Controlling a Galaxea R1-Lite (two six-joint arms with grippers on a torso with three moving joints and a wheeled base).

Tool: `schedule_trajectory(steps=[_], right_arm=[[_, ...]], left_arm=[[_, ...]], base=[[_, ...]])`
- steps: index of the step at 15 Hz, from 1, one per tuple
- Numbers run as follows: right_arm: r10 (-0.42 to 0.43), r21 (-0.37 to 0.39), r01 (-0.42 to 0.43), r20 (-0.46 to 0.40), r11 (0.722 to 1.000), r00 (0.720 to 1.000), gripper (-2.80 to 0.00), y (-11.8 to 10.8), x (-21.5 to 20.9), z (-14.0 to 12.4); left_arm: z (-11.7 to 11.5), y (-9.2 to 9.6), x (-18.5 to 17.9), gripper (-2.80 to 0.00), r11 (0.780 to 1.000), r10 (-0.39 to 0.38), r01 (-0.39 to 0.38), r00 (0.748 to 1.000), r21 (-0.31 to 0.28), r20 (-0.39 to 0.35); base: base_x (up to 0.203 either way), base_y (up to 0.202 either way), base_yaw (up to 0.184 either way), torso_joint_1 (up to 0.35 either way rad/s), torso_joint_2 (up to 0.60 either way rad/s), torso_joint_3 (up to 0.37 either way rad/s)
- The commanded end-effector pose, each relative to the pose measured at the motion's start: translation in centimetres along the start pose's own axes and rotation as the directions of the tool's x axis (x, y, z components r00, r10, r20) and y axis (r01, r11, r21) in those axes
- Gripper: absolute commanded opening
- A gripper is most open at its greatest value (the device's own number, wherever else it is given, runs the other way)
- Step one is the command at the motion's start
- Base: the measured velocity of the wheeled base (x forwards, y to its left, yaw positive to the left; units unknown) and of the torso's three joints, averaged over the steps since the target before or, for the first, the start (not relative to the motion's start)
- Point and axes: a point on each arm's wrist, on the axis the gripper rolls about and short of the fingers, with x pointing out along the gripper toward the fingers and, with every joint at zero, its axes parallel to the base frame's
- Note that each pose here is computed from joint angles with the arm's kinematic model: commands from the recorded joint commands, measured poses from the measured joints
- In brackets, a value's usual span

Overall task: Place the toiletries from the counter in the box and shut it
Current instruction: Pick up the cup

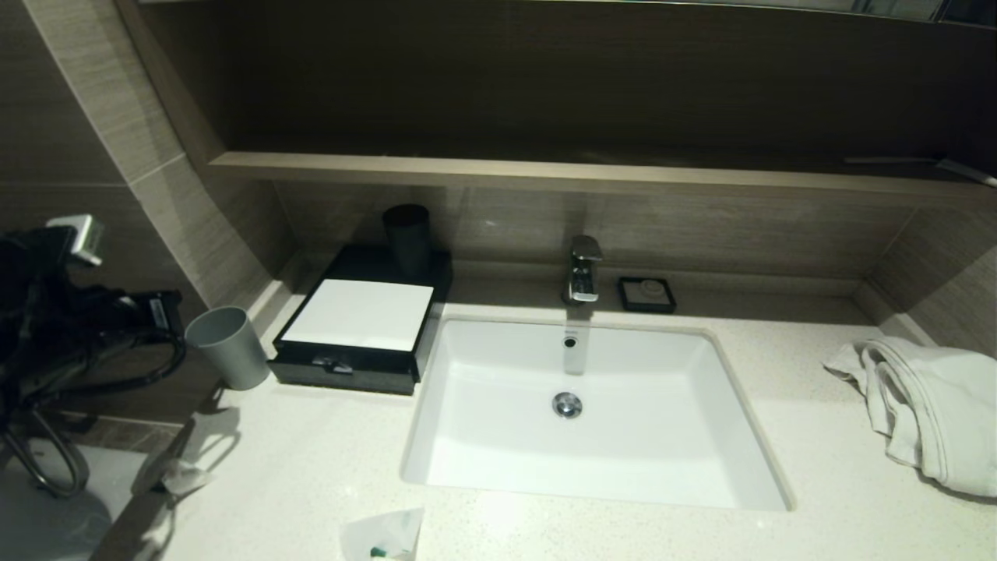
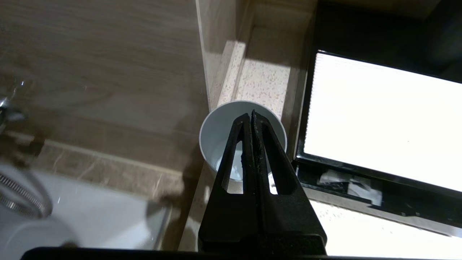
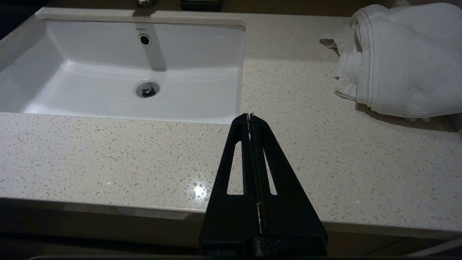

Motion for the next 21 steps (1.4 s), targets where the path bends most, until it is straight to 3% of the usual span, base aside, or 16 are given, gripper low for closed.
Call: schedule_trajectory(steps=[1,5,9,10,14,21], right_arm=[[0.0,0.0,0.0,0.0,1.0,1.0,-2.8,0.0,0.0,0.0],[0.0,0.0,0.0,0.0,1.0,1.0,-2.8,0.0,0.0,0.0],[0.0,0.0,0.0,0.0,1.0,1.0,-2.8,0.0,0.0,0.0],[0.0,0.0,0.0,0.0,1.0,1.0,-2.8,0.0,0.0,0.0],[0.0,0.0,0.0,0.0,1.0,1.0,-2.8,0.0,0.0,0.0],[0.0,0.0,0.0,0.0,1.0,1.0,-2.8,0.0,0.0,0.0]], left_arm=[[1.5,-0.2,-1.4,-2.8,0.999,0.0,-0.01,0.972,-0.04,-0.236],[2.1,0.1,0.5,-2.8,0.997,0.011,-0.043,0.903,-0.065,-0.43],[1.4,0.7,3.1,-2.8,0.991,0.095,-0.128,0.867,-0.033,-0.488],[1.5,0.7,3.2,0.0,0.99,0.1,-0.137,0.868,-0.041,-0.485],[2.8,0.7,3.4,0.0,0.987,0.103,-0.147,0.889,-0.065,-0.446],[1.4,1.0,5.2,0.0,0.984,0.1,-0.157,0.867,-0.078,-0.489]], base=[[0.0,0.0,0.0,0.0,0.0,0.0],[0.0,0.0,0.0,0.0,0.0,0.0],[0.0,0.0,0.0,0.0,0.0,0.0],[0.0,0.0,0.0,0.0,0.0,0.0],[0.0,0.0,0.0,0.0,0.0,0.0],[0.0,0.0,0.0,0.0,0.0,0.0]])
